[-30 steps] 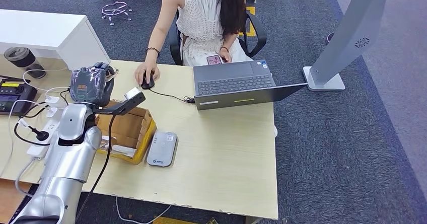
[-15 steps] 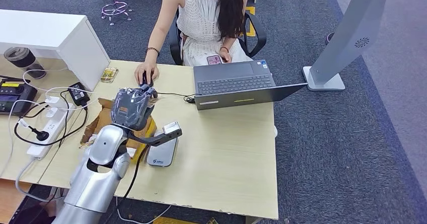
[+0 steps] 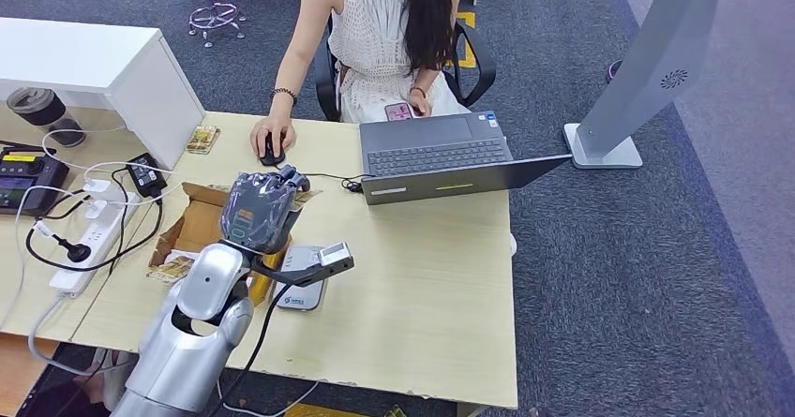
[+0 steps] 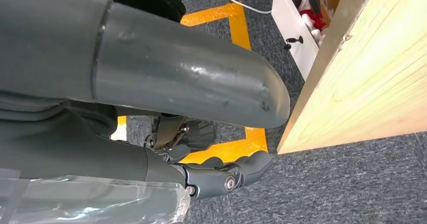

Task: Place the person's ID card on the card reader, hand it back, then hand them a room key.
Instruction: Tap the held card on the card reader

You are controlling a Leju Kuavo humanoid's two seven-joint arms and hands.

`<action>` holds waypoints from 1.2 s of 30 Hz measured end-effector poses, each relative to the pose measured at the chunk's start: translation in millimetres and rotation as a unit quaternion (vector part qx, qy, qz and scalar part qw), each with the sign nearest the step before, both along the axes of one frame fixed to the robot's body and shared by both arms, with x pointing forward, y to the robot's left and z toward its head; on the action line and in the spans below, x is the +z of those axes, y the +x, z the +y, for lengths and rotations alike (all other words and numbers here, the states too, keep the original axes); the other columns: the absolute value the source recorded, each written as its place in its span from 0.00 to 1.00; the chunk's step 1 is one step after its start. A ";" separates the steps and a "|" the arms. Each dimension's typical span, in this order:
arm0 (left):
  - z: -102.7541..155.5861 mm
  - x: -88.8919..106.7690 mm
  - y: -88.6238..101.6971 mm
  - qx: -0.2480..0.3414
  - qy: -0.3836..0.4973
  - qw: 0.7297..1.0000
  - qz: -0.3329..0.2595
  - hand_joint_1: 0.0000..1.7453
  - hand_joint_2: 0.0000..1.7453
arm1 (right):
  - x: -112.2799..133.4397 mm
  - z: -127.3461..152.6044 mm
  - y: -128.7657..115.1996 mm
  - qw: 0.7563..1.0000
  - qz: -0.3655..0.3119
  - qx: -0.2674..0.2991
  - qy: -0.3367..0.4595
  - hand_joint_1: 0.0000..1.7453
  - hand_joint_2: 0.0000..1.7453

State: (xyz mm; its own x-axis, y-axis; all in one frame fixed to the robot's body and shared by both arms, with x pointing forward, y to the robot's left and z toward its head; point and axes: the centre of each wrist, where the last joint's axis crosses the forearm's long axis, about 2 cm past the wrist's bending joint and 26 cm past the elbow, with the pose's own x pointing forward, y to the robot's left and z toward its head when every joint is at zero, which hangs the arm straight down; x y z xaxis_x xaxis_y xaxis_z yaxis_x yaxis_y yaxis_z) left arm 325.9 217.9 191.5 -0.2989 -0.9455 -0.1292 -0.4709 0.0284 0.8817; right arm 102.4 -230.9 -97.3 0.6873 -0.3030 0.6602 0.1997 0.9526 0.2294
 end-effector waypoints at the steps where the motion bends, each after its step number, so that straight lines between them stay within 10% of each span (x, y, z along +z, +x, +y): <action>1: -1.3 -0.9 -1.2 0.000 0.000 1.000 0.004 1.00 1.00 | -0.1 0.0 -0.5 1.000 0.001 0.000 -0.001 0.00 0.00; 16: -3.0 -45.9 -23.3 0.035 0.044 0.981 0.187 1.00 1.00 | -1.8 -1.0 -7.7 1.000 0.001 -0.016 0.000 0.00 0.00; 36: 4.2 -79.5 -28.3 0.042 0.072 0.955 0.283 1.00 1.00 | -1.4 -2.0 -5.6 1.000 0.002 -0.008 -0.005 0.00 0.00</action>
State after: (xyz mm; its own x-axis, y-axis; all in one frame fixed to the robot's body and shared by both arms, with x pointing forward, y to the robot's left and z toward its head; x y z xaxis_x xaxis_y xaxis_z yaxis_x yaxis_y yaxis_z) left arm 297.6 222.1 111.9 -0.2830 -0.9539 -0.1003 0.0879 -0.1299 0.9876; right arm 96.8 -232.9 -98.6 0.6854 -0.3074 0.6601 0.2150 0.9515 0.2198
